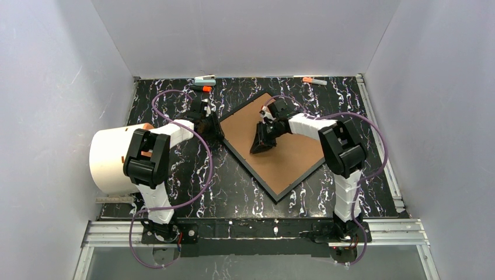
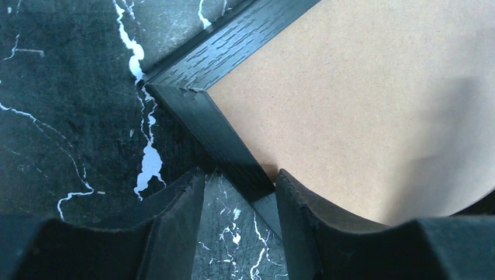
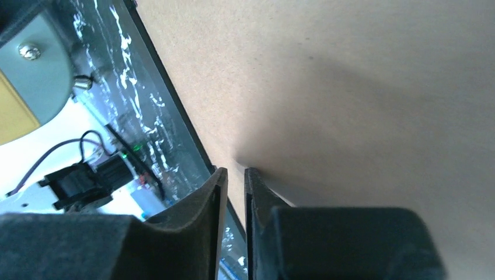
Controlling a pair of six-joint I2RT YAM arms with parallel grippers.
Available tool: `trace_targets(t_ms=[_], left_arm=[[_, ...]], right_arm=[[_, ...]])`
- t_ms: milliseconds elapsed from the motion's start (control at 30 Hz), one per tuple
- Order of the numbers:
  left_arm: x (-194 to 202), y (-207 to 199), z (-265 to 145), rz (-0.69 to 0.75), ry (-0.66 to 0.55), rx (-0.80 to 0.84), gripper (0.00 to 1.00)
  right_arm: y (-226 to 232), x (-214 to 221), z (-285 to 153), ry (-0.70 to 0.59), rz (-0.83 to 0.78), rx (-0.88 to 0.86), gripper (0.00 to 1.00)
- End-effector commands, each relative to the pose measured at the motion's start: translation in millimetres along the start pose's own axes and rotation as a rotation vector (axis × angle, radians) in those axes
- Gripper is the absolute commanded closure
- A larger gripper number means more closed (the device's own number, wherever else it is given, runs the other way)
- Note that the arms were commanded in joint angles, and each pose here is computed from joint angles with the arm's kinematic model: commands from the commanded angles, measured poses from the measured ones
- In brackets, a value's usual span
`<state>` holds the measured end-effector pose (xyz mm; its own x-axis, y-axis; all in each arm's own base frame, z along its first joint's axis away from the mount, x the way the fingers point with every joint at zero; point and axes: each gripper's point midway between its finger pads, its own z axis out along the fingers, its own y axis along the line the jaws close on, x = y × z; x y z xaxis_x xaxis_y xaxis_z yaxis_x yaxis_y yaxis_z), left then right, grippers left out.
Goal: Put the photo into the frame
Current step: Install the photo frame at the center of the board.
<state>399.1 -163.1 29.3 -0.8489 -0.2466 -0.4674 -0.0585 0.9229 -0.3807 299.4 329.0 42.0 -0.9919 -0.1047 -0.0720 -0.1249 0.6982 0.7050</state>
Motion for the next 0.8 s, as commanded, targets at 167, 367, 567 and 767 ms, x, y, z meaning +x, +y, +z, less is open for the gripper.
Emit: trace_targets(t_ms=[167,367,567,767], left_arm=[[15.3,-22.9,-12.0,0.036,0.12,0.128,0.4],[6.4,-45.3,-19.2,0.032,0.105,0.233,0.28],[25.5,-49.3,-35.6,0.026,0.098,0.25,0.18],[71.6,-43.0,-24.6,-0.008,0.204,0.218,0.28]], right_arm=[[6.0,-19.1,-50.3,-0.194,-0.199,0.003,0.62],[23.0,39.8,-63.5,-0.066,-0.286,-0.159,0.56],[25.6,92.2,-58.2,0.065,-0.311,-0.243,0.68],[9.4,119.8,-47.2,0.112,-0.319,-0.194,0.76]])
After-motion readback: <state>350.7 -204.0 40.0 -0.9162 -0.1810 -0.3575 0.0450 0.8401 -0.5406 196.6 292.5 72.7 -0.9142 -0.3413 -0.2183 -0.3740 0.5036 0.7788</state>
